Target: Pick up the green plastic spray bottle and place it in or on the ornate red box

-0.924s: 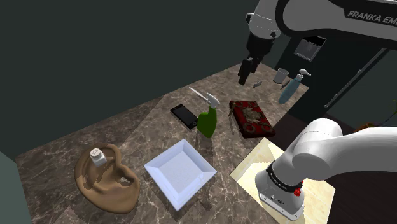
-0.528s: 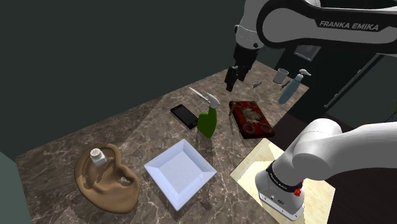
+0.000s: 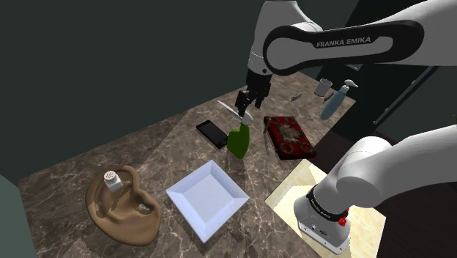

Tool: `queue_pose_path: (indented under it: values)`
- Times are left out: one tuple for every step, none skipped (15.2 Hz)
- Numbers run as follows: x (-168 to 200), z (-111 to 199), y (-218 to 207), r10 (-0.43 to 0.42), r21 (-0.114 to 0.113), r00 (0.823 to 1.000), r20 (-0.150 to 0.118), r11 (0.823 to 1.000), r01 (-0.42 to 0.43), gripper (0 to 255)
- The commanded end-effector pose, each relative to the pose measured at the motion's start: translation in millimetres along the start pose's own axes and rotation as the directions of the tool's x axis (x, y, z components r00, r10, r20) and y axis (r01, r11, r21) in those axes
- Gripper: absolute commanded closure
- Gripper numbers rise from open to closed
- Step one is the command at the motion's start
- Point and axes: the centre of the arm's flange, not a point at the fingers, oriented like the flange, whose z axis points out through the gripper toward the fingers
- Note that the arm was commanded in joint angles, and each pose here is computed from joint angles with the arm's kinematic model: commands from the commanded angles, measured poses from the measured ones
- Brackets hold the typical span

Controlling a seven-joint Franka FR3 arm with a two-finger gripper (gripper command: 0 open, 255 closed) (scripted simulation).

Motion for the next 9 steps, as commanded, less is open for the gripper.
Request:
queue_pose_path:
  values:
    - [1.9, 11.4, -3.1, 0.005, 0.004, 1.000, 0.000, 1.000, -0.005, 0]
    - [1.9, 16.6, -3.1, 0.005, 0.004, 1.000, 0.000, 1.000, -0.005, 0]
    - [1.9, 21.9, -3.1, 0.005, 0.004, 1.000, 0.000, 1.000, -0.005, 0]
    - [1.9, 27.2, -3.2, 0.005, 0.004, 1.000, 0.000, 1.000, -0.005, 0]
    - [1.9, 32.5, -3.2, 0.005, 0.004, 1.000, 0.000, 1.000, -0.005, 0]
    - [1.9, 35.5, -3.2, 0.005, 0.004, 1.000, 0.000, 1.000, -0.005, 0]
    - [1.9, 35.5, -3.2, 0.005, 0.004, 1.000, 0.000, 1.000, -0.005, 0]
    - [1.9, 35.5, -3.2, 0.005, 0.004, 1.000, 0.000, 1.000, -0.005, 0]
    - [1.9, 35.5, -3.2, 0.005, 0.004, 1.000, 0.000, 1.000, -0.005, 0]
